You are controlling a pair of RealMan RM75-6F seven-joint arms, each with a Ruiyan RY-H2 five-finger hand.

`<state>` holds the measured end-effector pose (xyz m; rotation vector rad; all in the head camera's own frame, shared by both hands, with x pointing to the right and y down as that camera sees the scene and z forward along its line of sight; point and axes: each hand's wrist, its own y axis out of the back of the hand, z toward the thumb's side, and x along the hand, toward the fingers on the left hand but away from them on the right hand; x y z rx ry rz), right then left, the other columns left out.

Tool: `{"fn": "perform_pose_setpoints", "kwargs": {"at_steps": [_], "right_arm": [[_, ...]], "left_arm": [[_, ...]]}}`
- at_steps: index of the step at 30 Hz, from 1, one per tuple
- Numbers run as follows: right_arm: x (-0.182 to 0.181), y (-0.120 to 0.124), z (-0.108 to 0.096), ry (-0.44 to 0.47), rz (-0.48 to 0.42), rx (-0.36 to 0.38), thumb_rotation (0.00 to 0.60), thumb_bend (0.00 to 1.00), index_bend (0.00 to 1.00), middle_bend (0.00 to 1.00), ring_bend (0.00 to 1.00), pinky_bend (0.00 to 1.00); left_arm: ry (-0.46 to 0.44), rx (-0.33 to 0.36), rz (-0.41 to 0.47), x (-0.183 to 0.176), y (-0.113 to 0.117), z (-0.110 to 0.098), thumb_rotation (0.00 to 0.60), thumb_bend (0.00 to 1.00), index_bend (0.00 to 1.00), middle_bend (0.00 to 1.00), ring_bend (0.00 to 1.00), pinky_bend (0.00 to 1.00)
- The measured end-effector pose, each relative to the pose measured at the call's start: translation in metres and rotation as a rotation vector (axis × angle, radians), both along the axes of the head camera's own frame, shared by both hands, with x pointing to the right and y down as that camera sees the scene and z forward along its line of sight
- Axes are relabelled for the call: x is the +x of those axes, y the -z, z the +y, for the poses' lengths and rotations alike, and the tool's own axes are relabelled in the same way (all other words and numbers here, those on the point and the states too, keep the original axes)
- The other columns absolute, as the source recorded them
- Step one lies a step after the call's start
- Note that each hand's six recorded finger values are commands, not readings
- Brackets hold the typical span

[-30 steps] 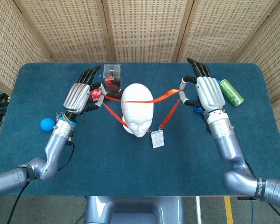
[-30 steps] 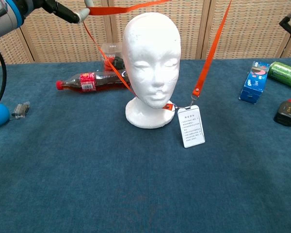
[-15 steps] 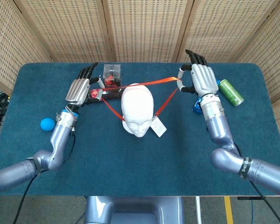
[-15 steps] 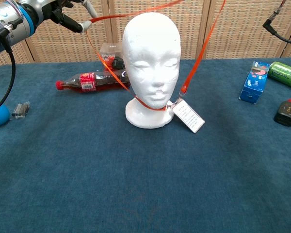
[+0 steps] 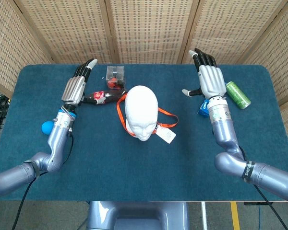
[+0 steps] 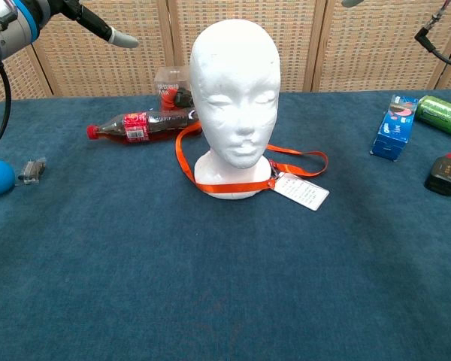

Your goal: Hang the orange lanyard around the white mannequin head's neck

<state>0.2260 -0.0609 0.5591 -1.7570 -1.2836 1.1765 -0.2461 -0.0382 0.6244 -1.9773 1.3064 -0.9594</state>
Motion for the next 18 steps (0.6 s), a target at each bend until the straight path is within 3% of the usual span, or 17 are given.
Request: {"fn": "perform_pose_setpoints", "kwargs": {"at_steps": [6, 8, 10, 12, 15, 16, 18], "right_arm": [[0.013, 0.011, 0.007, -0.013, 0.017, 0.021, 0.6, 0.0, 0.01, 0.02, 0.0, 0.0], [0.021, 0.015, 0.011, -0.017, 0.025, 0.021, 0.6, 0.01, 0.04, 0.09, 0.0, 0.0], [0.034, 0.02, 0.016, -0.027, 0.04, 0.021, 0.6, 0.12, 0.06, 0.27, 0.11, 0.02], [0.052, 0.024, 0.024, -0.044, 0.062, 0.018, 0.6, 0.29, 0.07, 0.45, 0.3, 0.13], [0.081, 0.025, 0.041, -0.052, 0.121, 0.016, 0.6, 0.57, 0.08, 0.66, 0.54, 0.53], [0.089, 0.025, 0.047, -0.049, 0.139, 0.016, 0.6, 0.65, 0.09, 0.7, 0.59, 0.66], [0.107, 0.026, 0.063, -0.037, 0.176, 0.014, 0.6, 0.75, 0.11, 0.74, 0.64, 0.78]], "left_arm": [[-0.004, 0.022, -0.017, -0.013, 0.011, 0.005, 0.6, 0.0, 0.0, 0.0, 0.0, 0.0], [-0.015, 0.033, -0.044, -0.022, 0.016, 0.01, 0.6, 0.0, 0.0, 0.0, 0.0, 0.0], [-0.028, 0.042, -0.084, -0.035, 0.022, 0.017, 0.6, 0.0, 0.0, 0.0, 0.0, 0.0], [-0.034, 0.047, -0.129, -0.05, 0.027, 0.026, 0.6, 0.0, 0.0, 0.0, 0.0, 0.0], [-0.03, 0.041, -0.215, -0.084, 0.035, 0.049, 0.6, 0.0, 0.0, 0.0, 0.0, 0.0], [-0.027, 0.036, -0.246, -0.098, 0.04, 0.06, 0.6, 0.0, 0.0, 0.0, 0.0, 0.0], [-0.016, 0.028, -0.288, -0.118, 0.048, 0.079, 0.6, 0.0, 0.0, 0.0, 0.0, 0.0]]}}
